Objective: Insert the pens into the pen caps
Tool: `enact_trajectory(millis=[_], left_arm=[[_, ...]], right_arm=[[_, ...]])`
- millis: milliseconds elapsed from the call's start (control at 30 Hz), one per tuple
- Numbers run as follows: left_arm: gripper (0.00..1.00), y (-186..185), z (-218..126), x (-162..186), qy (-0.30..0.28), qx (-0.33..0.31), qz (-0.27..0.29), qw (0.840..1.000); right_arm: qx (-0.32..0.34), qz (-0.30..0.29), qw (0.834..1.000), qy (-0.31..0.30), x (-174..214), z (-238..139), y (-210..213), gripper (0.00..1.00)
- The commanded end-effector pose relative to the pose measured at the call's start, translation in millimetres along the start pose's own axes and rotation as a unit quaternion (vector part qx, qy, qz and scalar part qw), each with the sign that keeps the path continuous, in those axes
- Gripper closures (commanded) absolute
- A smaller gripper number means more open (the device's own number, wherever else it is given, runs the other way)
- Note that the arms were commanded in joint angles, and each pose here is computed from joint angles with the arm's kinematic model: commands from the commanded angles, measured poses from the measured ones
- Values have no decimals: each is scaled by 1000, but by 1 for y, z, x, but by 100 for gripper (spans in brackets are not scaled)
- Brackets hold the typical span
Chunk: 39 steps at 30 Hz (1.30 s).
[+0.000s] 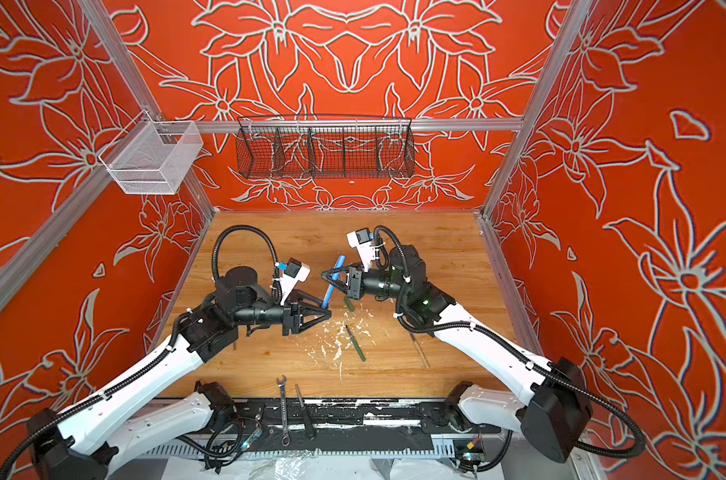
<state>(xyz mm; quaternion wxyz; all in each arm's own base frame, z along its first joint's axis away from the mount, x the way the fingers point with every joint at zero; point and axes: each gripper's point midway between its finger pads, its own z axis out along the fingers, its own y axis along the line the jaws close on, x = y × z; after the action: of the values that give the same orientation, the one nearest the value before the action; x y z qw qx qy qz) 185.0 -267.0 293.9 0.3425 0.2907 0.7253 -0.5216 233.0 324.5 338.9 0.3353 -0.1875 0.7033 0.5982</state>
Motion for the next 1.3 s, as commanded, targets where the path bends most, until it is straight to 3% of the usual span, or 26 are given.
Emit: enact_trajectory(millis=[0,233,433,667,767,833,933,1033,1267], left_arm=[[63,-2,-1,-6,-9,2,16,1000],[76,4,-1,-4,-8,-12,11,1000],[99,7,0,-5,-9,-18,9,1000],[100,18,-3,-9,-28,-53,12,998],[100,21,-4,-9,-33,-62,12,997],[100,23,-3,-7,-34,-63,11,997],[100,26,-2,-5,-36,-65,11,997],[100,29,-1,-3,-37,-67,12,997],[100,25,-2,9,-33,-49,35,998]], right_arm=[[-7,2,1000,-5,-1,0,0,100],[-7,-7,1000,-11,-3,-4,4,100],[-8,-10,1000,-12,-3,-5,5,100],[14,-21,1000,-16,-1,-13,2,100],[29,-25,999,-19,2,-19,-1,80],[34,-27,999,-21,3,-22,-2,59],[42,-29,998,-21,5,-27,-2,40],[55,-29,998,-20,10,-35,-3,32],[133,-36,990,-41,4,-69,-17,26]])
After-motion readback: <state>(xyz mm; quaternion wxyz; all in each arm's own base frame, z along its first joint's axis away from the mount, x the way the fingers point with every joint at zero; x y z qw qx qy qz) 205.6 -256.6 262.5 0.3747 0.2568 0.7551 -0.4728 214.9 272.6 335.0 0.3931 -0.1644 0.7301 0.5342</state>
